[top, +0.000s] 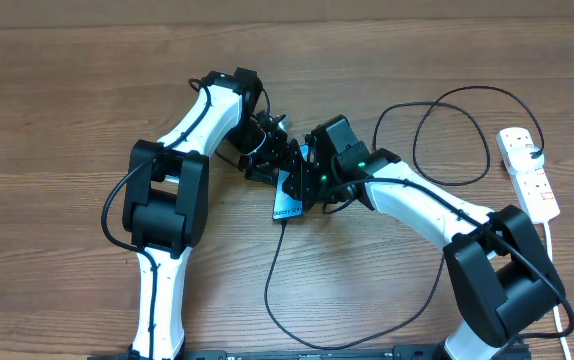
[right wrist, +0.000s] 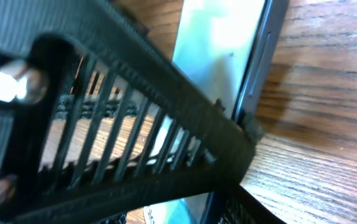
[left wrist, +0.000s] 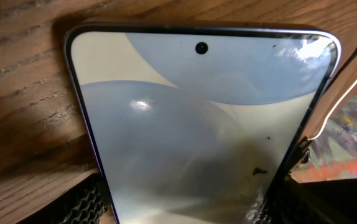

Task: Plug charger to phone and switch on socket
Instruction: 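Grasp the phone edge with the right gripper and lift it upright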

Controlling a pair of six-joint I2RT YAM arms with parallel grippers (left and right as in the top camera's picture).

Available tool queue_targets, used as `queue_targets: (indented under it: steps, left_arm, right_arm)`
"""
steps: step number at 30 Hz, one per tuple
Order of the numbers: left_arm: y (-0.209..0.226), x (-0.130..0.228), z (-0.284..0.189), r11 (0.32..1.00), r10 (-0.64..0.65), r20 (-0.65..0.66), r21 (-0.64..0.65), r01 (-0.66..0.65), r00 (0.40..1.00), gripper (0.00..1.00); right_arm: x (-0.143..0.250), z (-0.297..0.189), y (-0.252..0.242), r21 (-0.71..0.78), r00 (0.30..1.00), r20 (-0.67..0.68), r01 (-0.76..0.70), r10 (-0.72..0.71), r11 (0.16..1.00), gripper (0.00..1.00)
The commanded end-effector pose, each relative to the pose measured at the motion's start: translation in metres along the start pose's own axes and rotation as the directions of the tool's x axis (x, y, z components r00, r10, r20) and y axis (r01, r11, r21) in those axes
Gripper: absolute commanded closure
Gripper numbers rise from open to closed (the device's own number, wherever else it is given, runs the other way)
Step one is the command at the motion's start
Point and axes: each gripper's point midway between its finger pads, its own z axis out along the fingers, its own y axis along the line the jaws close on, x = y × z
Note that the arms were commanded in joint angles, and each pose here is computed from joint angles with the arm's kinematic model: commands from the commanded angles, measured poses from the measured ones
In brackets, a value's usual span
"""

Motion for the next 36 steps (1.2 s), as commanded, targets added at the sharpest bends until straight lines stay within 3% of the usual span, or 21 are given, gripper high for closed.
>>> queue_targets:
  steps: [1, 7, 16, 19, 36]
  left_arm:
    - [-0.013, 0.001, 0.000, 0.997, 0.019, -0.008, 0.072, -0.019, 1.000, 0.32]
    - [-0.020, 0.002, -0.001, 0.993, 0.033, -0.011, 0.116, -0.032, 0.999, 0.31]
    - [-0.020, 0.004, -0.001, 0.993, 0.025, -0.020, 0.115, -0.023, 0.999, 0.31]
    - [-0.020, 0.004, -0.001, 0.993, 0.026, -0.020, 0.115, -0.023, 0.999, 0.26]
    - [-0.007, 0.003, -0.013, 0.992, -0.006, -0.014, 0.123, 0.008, 1.000, 0.10]
  right_arm:
    - [-0.001, 0.004, -0.006, 0.023, 1.000, 0.016, -0.013, 0.013, 1.000, 0.54]
    - [0.001, 0.011, -0.010, 0.031, 0.999, 0.004, -0.043, 0.043, 0.999, 0.56]
    - [0.003, 0.013, -0.002, -0.012, 0.999, -0.016, -0.040, 0.040, 0.999, 0.89]
    - [0.004, 0.013, -0.002, -0.016, 0.998, -0.022, -0.067, 0.067, 0.998, 0.96]
    - [-0.002, -0.013, 0.004, -0.099, 0.998, -0.040, -0.060, 0.056, 0.993, 0.96]
